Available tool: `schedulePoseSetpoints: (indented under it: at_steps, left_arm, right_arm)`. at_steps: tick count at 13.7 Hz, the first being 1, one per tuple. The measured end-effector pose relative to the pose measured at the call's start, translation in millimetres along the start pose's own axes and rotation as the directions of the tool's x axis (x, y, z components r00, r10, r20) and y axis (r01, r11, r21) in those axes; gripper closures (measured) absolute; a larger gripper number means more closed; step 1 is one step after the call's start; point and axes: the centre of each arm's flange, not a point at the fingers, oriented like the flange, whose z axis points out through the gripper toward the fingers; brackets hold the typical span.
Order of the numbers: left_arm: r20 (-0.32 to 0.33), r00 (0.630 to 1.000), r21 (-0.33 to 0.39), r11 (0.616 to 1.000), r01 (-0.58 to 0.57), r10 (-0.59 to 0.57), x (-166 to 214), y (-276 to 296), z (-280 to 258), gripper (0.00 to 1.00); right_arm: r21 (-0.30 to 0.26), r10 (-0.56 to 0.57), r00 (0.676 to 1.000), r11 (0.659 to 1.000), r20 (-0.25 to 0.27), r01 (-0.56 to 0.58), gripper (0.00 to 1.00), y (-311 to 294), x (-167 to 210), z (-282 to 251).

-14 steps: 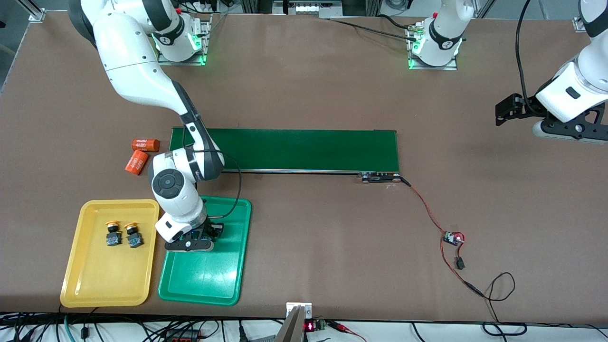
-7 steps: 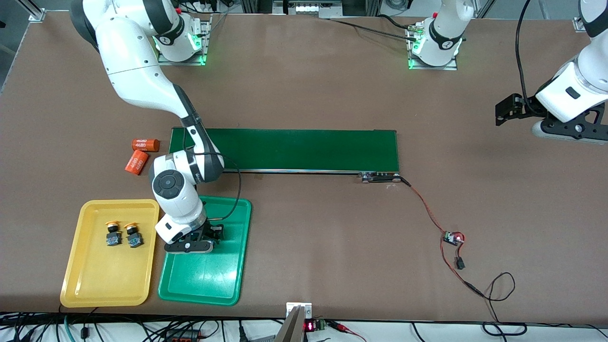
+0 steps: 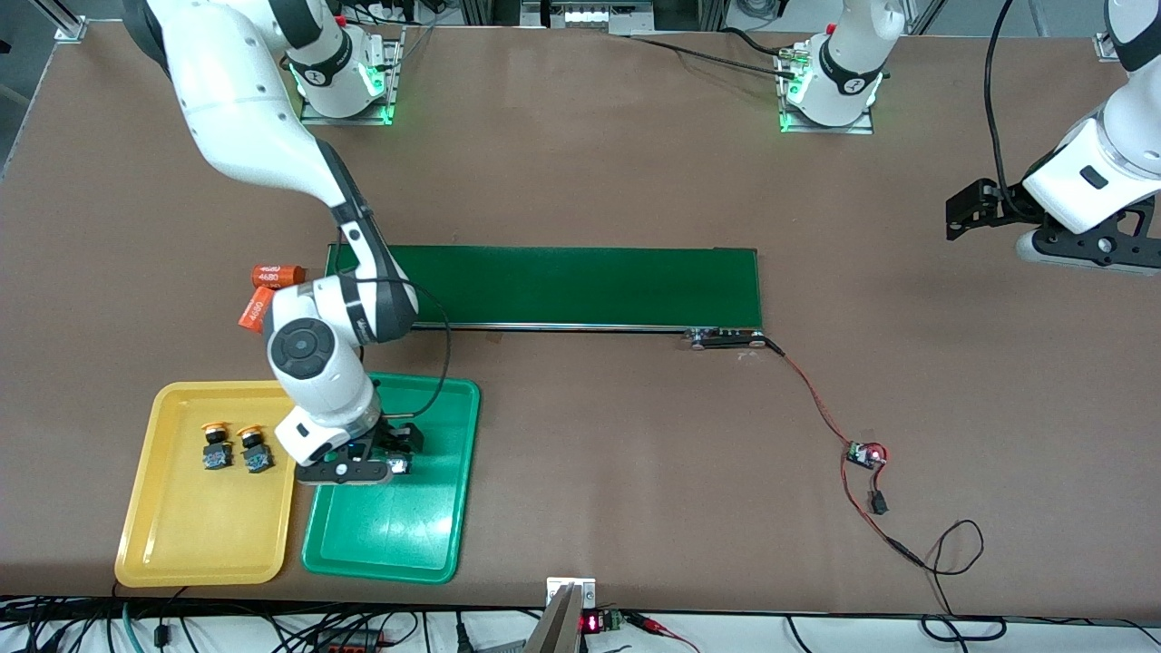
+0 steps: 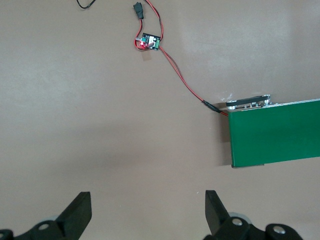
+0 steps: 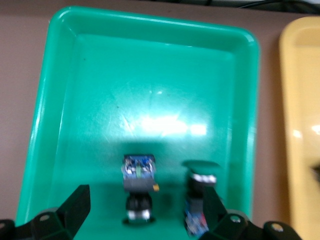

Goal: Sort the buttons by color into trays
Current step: 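Release the button in the green tray and withdraw the right gripper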

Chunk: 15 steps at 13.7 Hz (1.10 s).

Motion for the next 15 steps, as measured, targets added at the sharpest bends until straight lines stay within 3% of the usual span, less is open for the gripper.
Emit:
schedulePoseSetpoints:
  at_steps: [4, 9, 15]
  left_arm:
    - [0.0, 1.0, 0.0, 1.0, 0.0, 0.0, 0.1, 0.2, -0.1, 0.0]
    - [0.0, 1.0, 0.0, 1.0, -0.001, 0.001, 0.2, 0.4, -0.2, 0.0]
    - [0.0, 1.0, 0.0, 1.0, -0.001, 0.001, 0.2, 0.5, -0.2, 0.0]
  right_arm:
    - [-0.048, 0.036, 0.994, 0.998, 0.101, -0.031, 0.0, 38.1, 6.9, -98.3]
    - [-0.053, 0.049, 0.981, 0.998, 0.186, -0.039, 0.0, 117.9, -1.0, -210.2]
    - [-0.041, 0.047, 0.964, 0.998, 0.263, -0.038, 0.0, 231.2, -41.6, -267.1]
